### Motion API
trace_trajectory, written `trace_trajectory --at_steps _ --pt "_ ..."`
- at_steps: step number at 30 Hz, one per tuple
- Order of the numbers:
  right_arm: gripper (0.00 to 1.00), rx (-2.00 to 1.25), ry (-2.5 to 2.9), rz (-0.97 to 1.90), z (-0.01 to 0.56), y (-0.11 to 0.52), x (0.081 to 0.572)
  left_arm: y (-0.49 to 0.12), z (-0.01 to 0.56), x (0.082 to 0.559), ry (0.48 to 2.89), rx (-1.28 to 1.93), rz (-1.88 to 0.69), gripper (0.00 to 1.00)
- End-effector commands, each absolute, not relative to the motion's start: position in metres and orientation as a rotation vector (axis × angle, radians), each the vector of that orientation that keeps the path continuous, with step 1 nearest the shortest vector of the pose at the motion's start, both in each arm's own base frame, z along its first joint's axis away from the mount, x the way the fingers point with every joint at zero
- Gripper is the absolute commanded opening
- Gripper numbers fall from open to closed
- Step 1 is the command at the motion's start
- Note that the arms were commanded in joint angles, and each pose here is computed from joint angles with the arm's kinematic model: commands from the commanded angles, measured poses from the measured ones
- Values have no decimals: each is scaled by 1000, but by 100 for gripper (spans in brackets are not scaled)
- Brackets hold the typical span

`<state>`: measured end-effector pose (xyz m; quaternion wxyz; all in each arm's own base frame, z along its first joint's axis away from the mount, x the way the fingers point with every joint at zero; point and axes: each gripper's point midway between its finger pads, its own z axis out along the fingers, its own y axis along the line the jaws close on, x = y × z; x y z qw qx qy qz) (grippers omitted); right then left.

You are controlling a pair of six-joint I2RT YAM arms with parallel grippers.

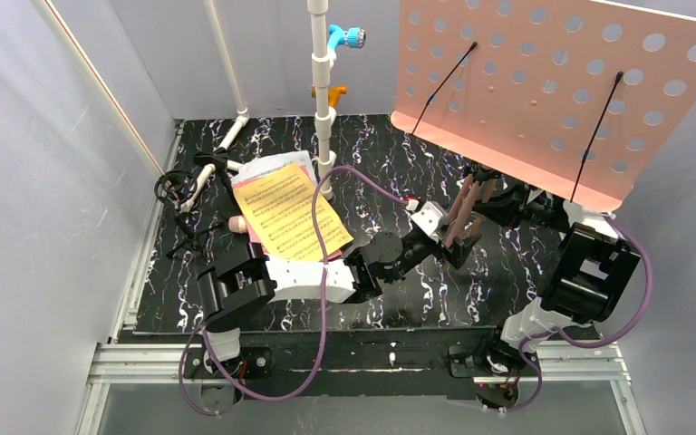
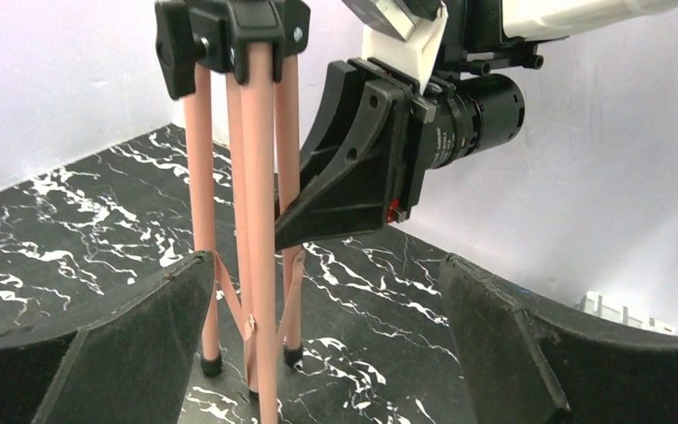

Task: Pack up the instrument practice props
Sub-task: Place the music stand at the center of the board.

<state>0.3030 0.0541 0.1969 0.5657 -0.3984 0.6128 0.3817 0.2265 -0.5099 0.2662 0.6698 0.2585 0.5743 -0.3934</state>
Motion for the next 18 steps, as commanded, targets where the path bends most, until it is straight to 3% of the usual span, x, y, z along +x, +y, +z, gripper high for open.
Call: trace_trajectory --at_steps 1,18 --pt "1 -837 1647 1097 179 65 270 -505 295 238 1219 530 -817 98" --pt "1 -849 1639 1085 180 66 268 -527 348 251 1068 543 -748 100"
